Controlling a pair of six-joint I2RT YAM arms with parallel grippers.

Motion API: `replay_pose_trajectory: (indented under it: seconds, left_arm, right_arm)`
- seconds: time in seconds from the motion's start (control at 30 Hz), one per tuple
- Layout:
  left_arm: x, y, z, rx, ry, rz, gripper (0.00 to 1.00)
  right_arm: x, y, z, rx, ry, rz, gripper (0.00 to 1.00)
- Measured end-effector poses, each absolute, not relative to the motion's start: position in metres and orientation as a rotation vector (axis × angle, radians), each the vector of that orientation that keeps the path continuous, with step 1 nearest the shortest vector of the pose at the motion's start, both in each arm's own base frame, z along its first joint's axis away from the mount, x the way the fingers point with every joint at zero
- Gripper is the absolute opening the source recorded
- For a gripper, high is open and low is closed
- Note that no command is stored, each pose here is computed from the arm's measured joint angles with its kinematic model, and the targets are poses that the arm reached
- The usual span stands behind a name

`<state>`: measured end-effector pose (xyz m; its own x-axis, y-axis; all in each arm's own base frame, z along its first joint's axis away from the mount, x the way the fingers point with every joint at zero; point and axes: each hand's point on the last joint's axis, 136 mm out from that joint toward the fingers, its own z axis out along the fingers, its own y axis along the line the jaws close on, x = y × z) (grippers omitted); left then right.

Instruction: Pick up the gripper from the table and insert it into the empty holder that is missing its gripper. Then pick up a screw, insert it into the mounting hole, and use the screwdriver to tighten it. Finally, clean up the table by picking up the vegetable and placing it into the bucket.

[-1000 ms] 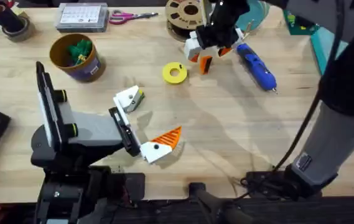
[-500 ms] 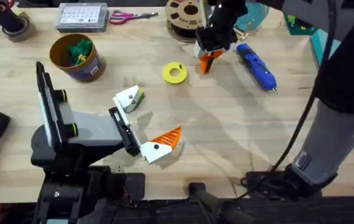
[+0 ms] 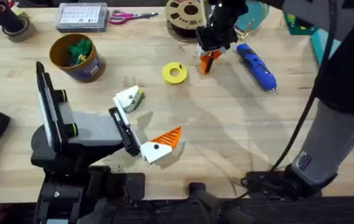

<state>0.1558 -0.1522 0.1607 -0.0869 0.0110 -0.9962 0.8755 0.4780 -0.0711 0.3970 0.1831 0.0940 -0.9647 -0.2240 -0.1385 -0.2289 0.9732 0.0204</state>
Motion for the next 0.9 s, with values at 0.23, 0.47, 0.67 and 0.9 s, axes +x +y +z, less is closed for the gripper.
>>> replay_pose_trajectory:
  seconds: [0.23,0.47,0.67,0.9]
  left_arm:
    - [0.156,-0.152,0.161,0.815,1.487,-0.873,0.986]
    - [0.156,-0.152,0.161,0.815,1.486,-0.873,0.986]
    - [0.156,-0.152,0.161,0.815,1.487,-0.873,0.986]
    - [0.156,-0.152,0.161,0.815,1.486,-0.873,0.986]
  right_arm:
    - [0.407,0.188,0.130,-0.338,2.931,0.081,0.011]
    - [0.416,0.192,0.200,-0.318,2.768,0.154,0.011]
    - [0.407,0.194,0.244,-0.314,2.671,0.254,0.010]
    - [0.406,0.200,0.255,-0.309,2.654,0.429,0.010]
